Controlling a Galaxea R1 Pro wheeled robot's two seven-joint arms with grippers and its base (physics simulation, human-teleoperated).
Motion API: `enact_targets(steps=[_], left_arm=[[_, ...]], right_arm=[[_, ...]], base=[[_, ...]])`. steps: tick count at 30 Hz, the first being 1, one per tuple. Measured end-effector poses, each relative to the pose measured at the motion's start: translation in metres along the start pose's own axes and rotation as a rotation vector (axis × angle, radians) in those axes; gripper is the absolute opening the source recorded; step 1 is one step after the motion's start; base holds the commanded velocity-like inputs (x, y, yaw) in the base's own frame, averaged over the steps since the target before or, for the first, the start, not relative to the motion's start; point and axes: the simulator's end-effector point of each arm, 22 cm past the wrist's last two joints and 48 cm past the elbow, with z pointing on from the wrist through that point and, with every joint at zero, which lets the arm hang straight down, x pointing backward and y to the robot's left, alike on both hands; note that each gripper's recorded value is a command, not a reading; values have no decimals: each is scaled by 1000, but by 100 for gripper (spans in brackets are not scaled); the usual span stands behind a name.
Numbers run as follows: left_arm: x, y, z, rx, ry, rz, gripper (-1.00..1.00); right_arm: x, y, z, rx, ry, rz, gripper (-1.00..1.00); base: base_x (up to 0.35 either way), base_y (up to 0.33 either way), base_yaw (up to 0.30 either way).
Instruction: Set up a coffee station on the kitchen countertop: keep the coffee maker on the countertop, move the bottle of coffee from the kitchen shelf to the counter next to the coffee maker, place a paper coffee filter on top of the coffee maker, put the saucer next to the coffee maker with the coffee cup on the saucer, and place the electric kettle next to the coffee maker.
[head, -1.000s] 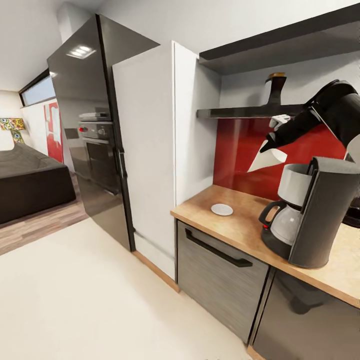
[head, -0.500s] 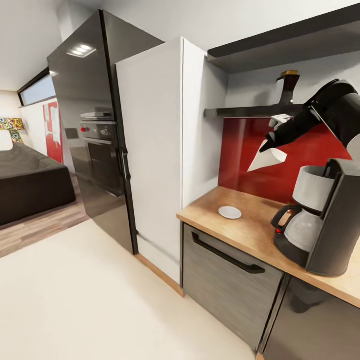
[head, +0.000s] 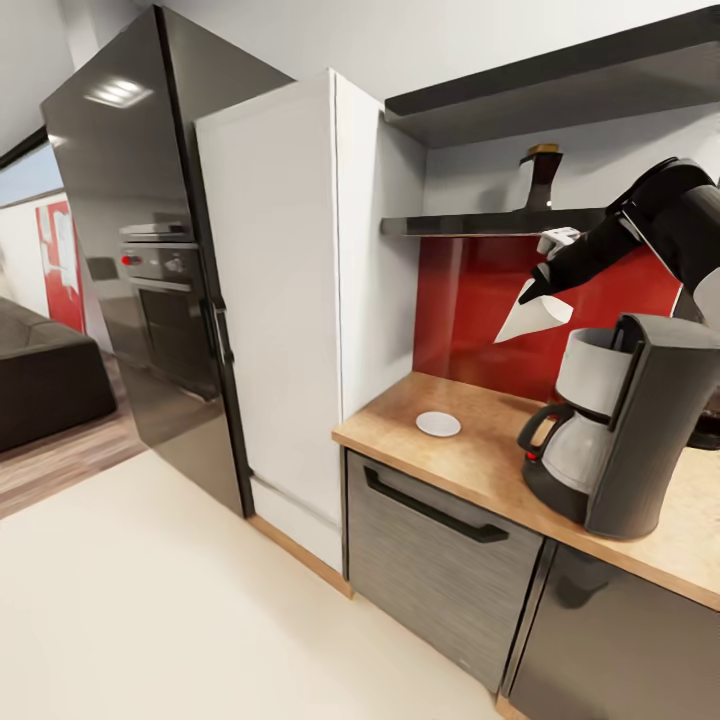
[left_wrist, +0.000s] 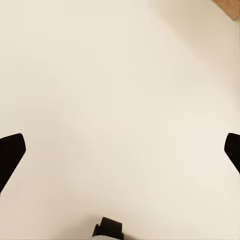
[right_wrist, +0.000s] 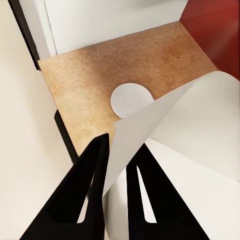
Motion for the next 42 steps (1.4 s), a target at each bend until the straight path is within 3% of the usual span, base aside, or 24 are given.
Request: enact_targets(steps=[9, 31, 34, 35, 42], left_arm=[[0, 0, 0, 0, 0, 0, 100], [-1, -1, 0, 1, -3, -1, 100], [-1, -1, 0, 1, -3, -1, 100], [-1, 0, 0, 1, -3, -1, 100], [-1, 0, 0, 1, -3, -1, 100]], right_arm=[[-1, 0, -1, 1, -2, -3, -100], [-10, 1, -12, 9, -20, -12, -100], [-21, -2, -26, 29, -42, -21, -100], [-24, -13, -36, 83, -31, -35, -100], [-16, -31, -42, 162, 12, -49, -100]], base=[[158, 153, -16], [5, 5, -78], [0, 0, 0], [0, 0, 0], [0, 0, 0]])
